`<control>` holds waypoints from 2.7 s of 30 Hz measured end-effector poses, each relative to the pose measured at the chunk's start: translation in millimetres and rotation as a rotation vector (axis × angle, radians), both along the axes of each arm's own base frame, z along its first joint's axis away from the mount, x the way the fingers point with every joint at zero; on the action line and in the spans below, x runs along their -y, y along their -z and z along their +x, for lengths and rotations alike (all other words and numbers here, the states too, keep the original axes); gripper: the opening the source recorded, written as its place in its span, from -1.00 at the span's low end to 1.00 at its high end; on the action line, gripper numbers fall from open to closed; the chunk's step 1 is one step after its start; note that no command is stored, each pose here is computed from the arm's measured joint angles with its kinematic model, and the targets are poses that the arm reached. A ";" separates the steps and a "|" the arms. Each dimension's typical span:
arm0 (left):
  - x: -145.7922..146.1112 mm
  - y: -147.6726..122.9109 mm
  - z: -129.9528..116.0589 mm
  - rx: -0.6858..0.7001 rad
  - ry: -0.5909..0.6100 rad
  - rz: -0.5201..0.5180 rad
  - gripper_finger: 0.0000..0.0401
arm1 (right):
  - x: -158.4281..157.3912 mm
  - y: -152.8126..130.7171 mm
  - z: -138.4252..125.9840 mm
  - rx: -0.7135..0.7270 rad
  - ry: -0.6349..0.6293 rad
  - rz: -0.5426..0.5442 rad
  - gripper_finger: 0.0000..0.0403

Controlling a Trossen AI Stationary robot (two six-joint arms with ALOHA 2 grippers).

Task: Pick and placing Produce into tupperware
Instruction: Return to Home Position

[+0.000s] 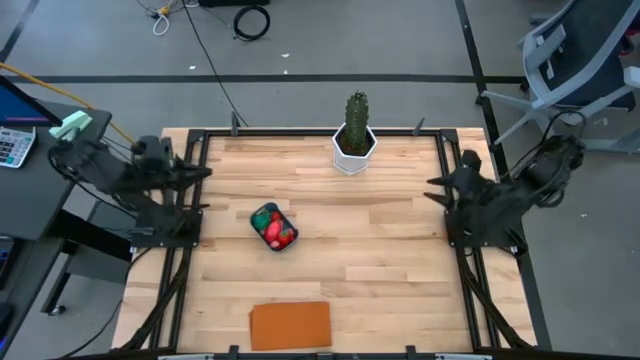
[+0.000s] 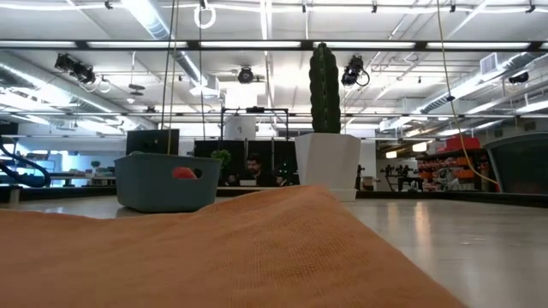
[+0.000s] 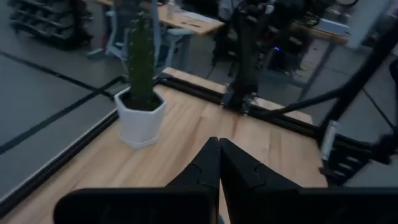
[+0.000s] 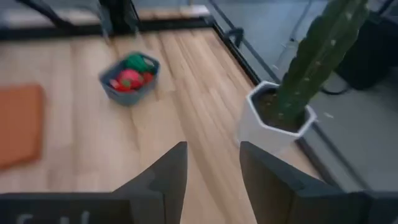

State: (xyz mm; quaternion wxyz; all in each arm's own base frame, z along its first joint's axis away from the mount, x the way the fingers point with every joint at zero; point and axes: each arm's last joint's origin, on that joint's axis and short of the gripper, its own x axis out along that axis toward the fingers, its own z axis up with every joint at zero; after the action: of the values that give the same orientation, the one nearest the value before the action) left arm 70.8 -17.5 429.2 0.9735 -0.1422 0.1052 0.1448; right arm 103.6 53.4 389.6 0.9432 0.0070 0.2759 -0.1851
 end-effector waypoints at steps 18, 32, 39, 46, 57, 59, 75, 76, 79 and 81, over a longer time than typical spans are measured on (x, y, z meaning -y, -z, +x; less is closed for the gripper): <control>-11.3 76.8 36.8 0.389 0.103 0.134 -0.82 | 31.8 79.0 -51.6 0.426 -0.130 0.158 -0.23; -18.0 162.1 63.7 0.461 0.158 0.076 -0.83 | 13.7 167.5 -34.4 0.417 0.034 0.142 -0.21; -17.5 204.4 59.6 0.566 0.179 0.007 -0.82 | -0.2 190.2 -25.6 0.399 -0.123 0.244 -0.21; -16.0 210.8 60.1 0.536 0.248 0.014 -0.88 | -13.1 175.3 -18.6 0.566 -0.420 0.181 -0.21; -13.9 212.4 60.3 0.519 0.335 -0.009 -0.81 | -10.0 208.5 -10.9 0.692 -0.523 0.162 -0.21; -13.6 212.2 60.2 0.520 0.346 -0.006 -0.81 | -7.7 210.3 -9.0 0.672 -0.504 0.147 -0.21; -25.8 215.1 60.8 0.488 0.263 0.013 -0.80 | 15.2 203.9 -2.4 0.694 -0.403 0.005 -0.21; -25.8 215.5 60.9 0.484 0.263 0.010 -0.80 | 17.3 200.1 -2.4 0.705 -0.389 -0.018 -0.21; -25.8 216.5 61.1 0.469 0.264 0.035 -0.82 | 23.2 189.2 -2.2 0.716 -0.358 -0.062 -0.21; -25.8 218.8 61.5 0.443 0.264 0.052 -0.84 | 25.4 188.5 -1.0 0.674 -0.370 -0.055 -0.21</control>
State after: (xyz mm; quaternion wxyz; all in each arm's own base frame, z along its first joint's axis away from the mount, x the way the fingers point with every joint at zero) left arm 132.4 8.3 210.4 0.9866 -0.1303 -0.0968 -0.0155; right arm 102.6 27.9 201.1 0.9983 -0.0075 -0.0583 -0.0065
